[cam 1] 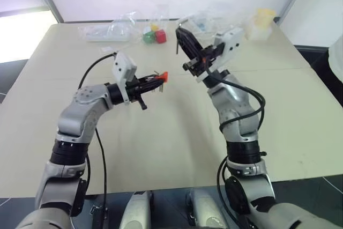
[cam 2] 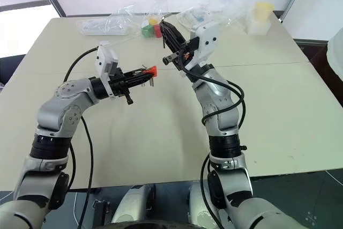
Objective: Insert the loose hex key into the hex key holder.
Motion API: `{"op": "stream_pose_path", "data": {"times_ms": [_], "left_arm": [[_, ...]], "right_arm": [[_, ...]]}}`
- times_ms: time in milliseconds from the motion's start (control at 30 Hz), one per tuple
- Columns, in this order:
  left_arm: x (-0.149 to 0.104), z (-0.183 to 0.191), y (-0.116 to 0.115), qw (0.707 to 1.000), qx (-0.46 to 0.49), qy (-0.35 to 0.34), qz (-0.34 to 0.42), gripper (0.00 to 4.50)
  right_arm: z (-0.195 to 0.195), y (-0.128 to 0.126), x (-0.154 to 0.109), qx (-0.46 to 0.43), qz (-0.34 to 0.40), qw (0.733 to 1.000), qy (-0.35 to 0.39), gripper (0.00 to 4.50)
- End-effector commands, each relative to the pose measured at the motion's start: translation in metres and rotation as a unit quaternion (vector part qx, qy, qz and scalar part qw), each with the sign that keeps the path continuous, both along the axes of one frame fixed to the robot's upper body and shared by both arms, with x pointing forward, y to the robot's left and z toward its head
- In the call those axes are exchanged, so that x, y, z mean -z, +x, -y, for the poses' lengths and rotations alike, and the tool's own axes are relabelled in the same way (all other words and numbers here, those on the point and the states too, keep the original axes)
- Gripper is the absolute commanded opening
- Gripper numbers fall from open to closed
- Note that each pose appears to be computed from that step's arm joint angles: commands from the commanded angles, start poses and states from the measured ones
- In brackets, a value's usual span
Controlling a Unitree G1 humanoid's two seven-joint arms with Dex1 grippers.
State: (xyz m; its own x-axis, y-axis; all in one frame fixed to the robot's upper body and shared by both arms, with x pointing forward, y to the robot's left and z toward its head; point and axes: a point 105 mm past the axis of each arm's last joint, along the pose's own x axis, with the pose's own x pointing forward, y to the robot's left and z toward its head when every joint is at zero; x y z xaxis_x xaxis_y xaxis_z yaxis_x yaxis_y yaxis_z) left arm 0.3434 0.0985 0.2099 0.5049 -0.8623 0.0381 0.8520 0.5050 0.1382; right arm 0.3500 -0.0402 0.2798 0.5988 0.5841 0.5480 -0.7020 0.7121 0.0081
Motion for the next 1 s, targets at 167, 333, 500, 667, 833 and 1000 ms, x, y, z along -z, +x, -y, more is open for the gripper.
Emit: {"op": "stream_pose_path", "data": {"times_ms": [167,333,500,667,833,1000], "left_arm": [[-0.016,0.000,-0.002,1.000,-0.002,-0.005,0.027,0.00],[-0.020,-0.001,-0.001,1.000,-0.006,-0.012,0.028,0.00],[-0.023,-0.003,0.001,0.999,-0.010,-0.016,0.031,0.00],[-0.030,-0.003,0.002,0.999,-0.013,-0.025,0.038,0.00],[-0.035,-0.003,0.002,0.998,-0.013,-0.038,0.038,0.00],[-0.034,-0.003,0.001,0.999,-0.012,-0.037,0.038,0.00]], "right_arm": [[-0.018,-0.016,-0.007,-0.030,0.033,0.999,-0.001,0.06],[-0.025,-0.017,-0.002,-0.041,0.035,0.998,-0.016,0.06],[-0.028,-0.018,0.001,-0.054,0.033,0.998,-0.025,0.06],[-0.028,-0.018,0.004,-0.053,0.031,0.998,-0.034,0.06],[-0.025,-0.017,0.006,-0.048,0.031,0.998,-0.037,0.06],[-0.021,-0.013,0.004,-0.039,0.031,0.998,-0.036,0.06]]}}
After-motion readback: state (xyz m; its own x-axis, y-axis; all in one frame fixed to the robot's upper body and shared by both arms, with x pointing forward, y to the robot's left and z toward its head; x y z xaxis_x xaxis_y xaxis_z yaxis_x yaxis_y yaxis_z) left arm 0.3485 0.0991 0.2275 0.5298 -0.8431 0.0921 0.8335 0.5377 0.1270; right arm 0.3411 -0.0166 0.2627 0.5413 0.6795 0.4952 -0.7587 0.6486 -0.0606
